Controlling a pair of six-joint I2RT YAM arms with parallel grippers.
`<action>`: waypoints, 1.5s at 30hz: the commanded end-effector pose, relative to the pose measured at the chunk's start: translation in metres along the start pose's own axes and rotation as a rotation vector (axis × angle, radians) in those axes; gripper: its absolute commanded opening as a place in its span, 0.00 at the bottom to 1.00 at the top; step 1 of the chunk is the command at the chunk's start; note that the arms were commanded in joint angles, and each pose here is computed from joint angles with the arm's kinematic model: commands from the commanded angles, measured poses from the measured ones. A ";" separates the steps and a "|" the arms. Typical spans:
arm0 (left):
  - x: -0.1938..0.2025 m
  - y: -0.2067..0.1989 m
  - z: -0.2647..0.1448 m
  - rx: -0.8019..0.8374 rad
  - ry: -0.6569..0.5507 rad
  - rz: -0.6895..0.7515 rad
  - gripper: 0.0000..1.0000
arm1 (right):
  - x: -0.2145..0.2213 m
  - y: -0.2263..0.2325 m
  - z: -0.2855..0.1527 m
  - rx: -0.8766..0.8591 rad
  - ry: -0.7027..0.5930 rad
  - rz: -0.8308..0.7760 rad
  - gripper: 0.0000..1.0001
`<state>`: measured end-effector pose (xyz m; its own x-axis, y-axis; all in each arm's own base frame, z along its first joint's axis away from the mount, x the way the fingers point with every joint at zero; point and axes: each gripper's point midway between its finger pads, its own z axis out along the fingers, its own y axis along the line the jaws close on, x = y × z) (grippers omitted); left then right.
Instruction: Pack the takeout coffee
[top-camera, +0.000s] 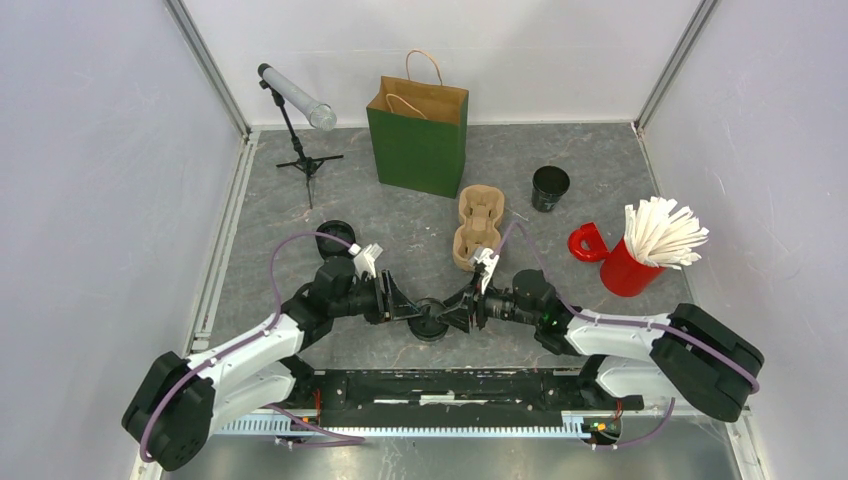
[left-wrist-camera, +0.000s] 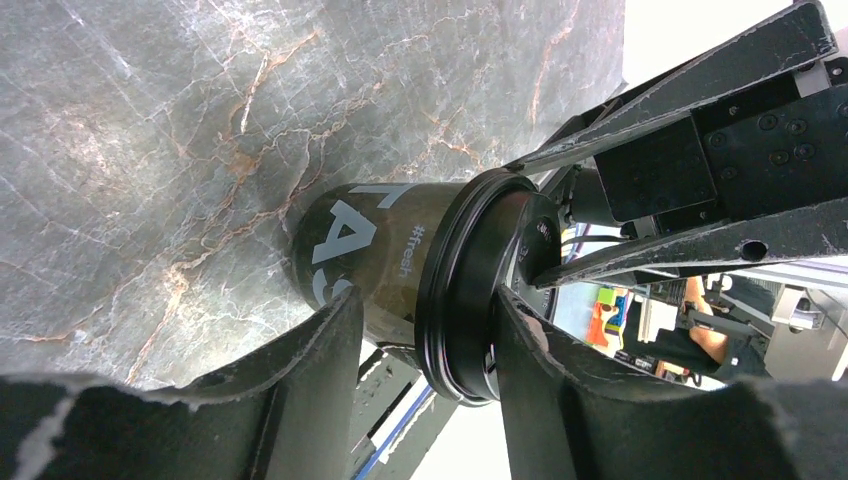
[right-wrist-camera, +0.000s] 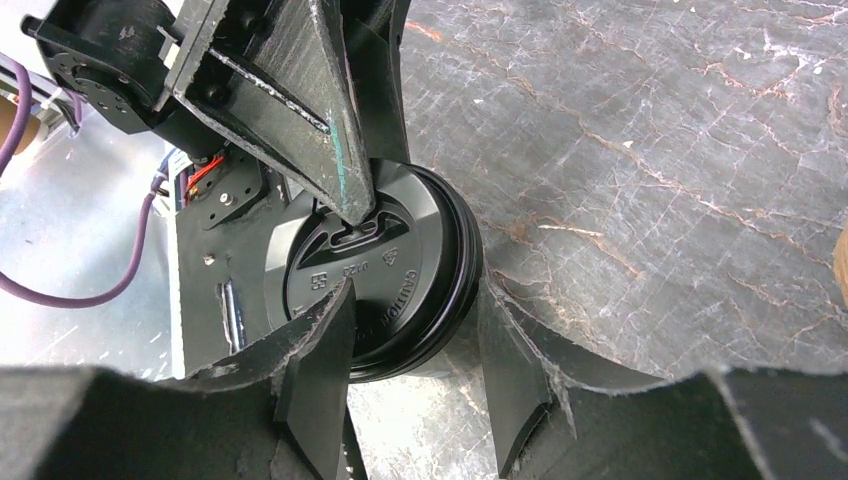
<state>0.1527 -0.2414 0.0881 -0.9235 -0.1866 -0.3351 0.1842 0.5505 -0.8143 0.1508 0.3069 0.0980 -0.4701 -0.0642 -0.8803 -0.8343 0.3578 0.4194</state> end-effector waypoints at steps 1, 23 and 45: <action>0.003 0.025 0.002 -0.097 -0.011 -0.009 0.58 | 0.081 -0.019 -0.019 0.049 0.310 -0.001 0.51; 0.000 0.039 0.004 -0.158 -0.027 -0.012 0.51 | 0.018 -0.005 -0.003 0.087 0.208 0.142 0.72; 0.002 0.033 0.002 -0.132 -0.053 -0.024 0.51 | -0.013 0.039 -0.015 -0.050 -0.011 0.497 0.85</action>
<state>0.1692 -0.2398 0.0906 -0.8910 -0.2405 -0.3851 0.1898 0.5733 -0.7971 0.1217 0.2961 0.0946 -0.8162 0.0278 -0.5771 -0.5167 0.4117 0.7507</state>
